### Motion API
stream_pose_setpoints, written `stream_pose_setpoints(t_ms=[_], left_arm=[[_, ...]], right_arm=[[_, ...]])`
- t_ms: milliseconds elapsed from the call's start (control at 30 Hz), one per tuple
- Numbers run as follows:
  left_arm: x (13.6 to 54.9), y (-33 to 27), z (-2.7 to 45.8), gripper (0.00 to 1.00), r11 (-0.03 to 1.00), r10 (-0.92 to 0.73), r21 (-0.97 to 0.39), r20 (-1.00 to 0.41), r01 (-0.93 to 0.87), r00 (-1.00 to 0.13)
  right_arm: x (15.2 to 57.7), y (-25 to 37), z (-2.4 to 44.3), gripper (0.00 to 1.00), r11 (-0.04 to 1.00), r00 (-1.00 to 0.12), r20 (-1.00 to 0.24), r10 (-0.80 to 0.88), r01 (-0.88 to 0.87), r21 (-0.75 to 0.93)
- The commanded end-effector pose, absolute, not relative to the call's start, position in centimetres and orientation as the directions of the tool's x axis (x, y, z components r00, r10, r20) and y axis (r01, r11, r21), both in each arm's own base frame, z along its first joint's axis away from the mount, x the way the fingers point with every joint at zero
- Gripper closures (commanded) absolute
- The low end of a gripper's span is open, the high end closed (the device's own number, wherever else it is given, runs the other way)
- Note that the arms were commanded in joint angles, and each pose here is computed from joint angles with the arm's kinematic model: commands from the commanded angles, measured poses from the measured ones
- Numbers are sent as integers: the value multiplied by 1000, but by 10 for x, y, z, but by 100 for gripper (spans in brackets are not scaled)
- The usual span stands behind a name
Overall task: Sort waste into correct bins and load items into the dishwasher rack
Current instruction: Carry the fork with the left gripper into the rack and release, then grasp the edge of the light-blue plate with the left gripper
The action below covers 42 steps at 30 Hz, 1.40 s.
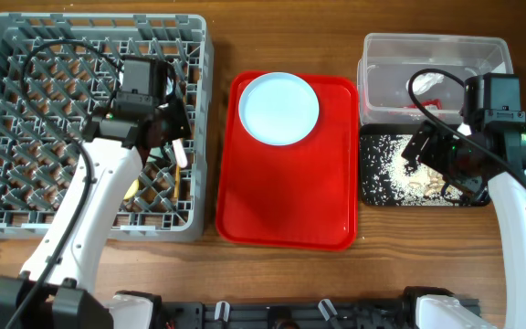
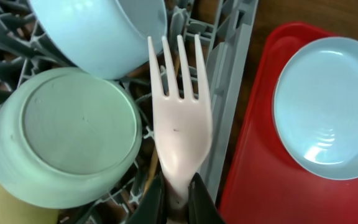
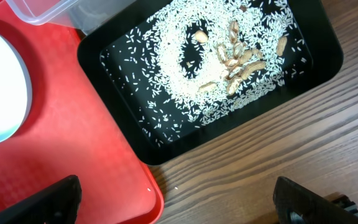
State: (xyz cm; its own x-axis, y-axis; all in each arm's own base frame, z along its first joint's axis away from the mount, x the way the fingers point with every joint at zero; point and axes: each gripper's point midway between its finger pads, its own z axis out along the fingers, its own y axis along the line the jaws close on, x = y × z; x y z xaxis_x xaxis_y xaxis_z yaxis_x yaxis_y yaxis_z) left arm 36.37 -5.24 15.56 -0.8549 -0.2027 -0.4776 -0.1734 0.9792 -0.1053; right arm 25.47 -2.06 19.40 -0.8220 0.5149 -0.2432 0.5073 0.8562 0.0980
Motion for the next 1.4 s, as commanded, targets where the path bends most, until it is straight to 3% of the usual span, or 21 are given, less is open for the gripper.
stream_pose_setpoints(t_ms=[0,167,200,400,633,933,1000,1133,1367], left_arm=[[366,-51,133,96,993,-120,-45,-436,-111,-892],[367,-51,116,92,993,-116,-31,-395,-113,-911],[367,-51,114,82,993,-116,-29,-389,-113,-914],[369,-51,114,53,993,-116,-30,-393,-113,-912],[368,-57,113,45,993,-115,-59,-386,-100,-915],[376,-132,157,30,949,-49,-300,-450,100,-891],[381,-155,169,18,932,-17,-322,-499,168,-866],[386,-199,176,10,906,51,-317,-577,281,-815],[387,-266,137,11,879,175,-262,-602,399,-779]], right_arm=[[258,-20,199,0,860,-822,-256,508,497,111],[258,-20,199,0,860,-822,-255,508,497,111],[258,-20,199,0,860,-822,-255,508,498,111],[258,-20,199,0,860,-822,-255,509,498,111],[258,-20,199,0,860,-822,-255,509,498,111],[260,-20,200,0,860,-821,-260,509,497,114],[260,-20,200,0,860,-820,-262,509,497,115],[261,-20,200,0,859,-818,-265,511,499,118],[261,-20,200,0,859,-819,-264,510,498,116]])
